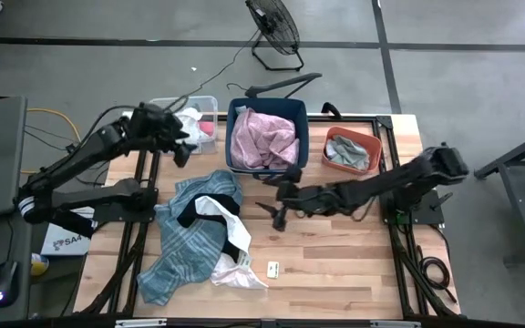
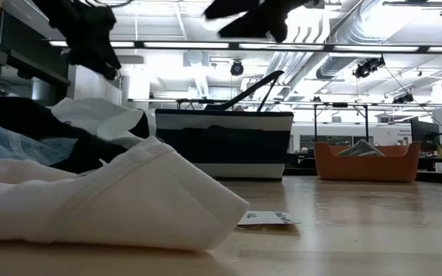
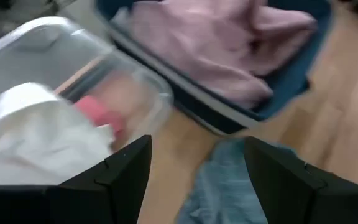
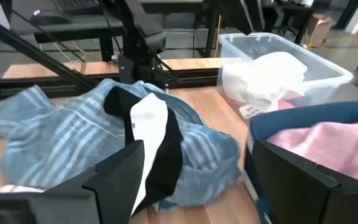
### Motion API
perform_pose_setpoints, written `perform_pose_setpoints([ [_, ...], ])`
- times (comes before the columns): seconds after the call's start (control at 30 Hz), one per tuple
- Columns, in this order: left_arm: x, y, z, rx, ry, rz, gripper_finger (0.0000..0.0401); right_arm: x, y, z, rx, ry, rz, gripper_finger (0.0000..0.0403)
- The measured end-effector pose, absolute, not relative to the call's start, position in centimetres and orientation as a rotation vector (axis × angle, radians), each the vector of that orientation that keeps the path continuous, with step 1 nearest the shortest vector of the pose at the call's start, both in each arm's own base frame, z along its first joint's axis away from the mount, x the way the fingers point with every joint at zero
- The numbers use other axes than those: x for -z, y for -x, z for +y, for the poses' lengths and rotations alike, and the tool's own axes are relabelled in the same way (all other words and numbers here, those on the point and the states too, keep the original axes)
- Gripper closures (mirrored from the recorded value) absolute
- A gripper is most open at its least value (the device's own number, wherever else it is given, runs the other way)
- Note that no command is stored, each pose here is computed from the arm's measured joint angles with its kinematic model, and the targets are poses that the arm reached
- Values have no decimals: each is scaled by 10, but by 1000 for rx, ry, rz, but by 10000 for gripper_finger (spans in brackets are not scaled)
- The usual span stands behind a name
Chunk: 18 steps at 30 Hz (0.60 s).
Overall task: Pick & Place Cloths
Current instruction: Put the white sock into the orange bin
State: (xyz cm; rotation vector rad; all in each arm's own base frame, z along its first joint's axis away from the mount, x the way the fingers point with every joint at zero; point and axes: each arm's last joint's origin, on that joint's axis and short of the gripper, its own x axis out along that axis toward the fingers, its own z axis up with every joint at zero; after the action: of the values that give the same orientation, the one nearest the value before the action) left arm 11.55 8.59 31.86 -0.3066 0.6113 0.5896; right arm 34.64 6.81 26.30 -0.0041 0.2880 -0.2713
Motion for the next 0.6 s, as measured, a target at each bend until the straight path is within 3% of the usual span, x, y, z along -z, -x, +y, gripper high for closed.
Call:
perform_pose_setpoints([
  [0.4,-312,-123,56,-397,214,510,150,-188,-395,77,260,143,206,112],
  [0.6,-316,-125,58,-400,203,460,150,-178,-397,80,234,89,227,112],
])
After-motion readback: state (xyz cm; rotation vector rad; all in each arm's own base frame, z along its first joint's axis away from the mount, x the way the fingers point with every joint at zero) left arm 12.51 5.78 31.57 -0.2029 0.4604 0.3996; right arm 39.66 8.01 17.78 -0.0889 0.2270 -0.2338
